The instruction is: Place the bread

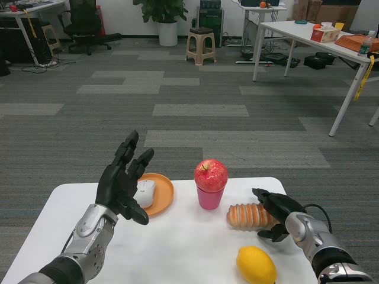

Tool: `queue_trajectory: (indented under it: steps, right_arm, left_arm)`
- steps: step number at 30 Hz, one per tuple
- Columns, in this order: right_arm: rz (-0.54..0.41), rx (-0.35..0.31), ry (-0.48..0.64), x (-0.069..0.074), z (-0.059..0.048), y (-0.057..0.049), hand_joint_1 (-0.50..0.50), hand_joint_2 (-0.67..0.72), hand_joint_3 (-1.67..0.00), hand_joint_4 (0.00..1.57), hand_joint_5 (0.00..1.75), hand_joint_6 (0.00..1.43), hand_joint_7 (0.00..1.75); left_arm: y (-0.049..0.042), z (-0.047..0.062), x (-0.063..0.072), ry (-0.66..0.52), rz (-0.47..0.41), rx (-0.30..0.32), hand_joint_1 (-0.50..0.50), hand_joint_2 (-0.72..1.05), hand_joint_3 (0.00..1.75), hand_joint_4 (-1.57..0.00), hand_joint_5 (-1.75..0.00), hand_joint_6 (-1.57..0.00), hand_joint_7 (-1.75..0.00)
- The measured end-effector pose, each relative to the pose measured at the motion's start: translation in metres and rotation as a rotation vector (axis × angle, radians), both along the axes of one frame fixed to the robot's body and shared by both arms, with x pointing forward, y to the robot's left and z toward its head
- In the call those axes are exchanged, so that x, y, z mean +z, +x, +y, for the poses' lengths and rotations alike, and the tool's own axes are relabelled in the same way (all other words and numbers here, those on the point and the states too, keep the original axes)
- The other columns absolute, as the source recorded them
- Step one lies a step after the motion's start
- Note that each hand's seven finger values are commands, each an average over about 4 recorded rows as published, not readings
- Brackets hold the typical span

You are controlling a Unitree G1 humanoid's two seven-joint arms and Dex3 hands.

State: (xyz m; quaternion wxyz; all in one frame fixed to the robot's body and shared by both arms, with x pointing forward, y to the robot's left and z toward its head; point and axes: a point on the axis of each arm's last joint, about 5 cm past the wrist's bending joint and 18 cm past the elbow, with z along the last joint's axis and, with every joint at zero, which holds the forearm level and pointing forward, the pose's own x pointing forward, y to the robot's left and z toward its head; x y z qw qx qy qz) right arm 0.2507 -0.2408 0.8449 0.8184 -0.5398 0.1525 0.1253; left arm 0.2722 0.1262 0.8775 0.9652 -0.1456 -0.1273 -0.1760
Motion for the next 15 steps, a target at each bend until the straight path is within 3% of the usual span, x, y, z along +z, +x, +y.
queue_trajectory:
  steps: [9,15]
  right_arm:
    - [0.011,0.008,-0.002,0.010,-0.007,0.006,-0.38,-0.41,-0.56,0.00,0.00,0.00,0.00]
    - [-0.076,0.009,0.051,0.026,-0.013,0.007,-0.38,-0.41,-0.56,0.00,0.00,0.00,0.00]
  left_arm:
    - [0.0000,0.001,-0.001,0.001,0.006,0.005,0.50,-0.46,0.09,0.00,-0.41,0.00,0.00]
    - [0.0003,0.004,-0.003,0.002,0.021,0.020,0.50,-0.46,0.09,0.00,-0.41,0.00,0.00]
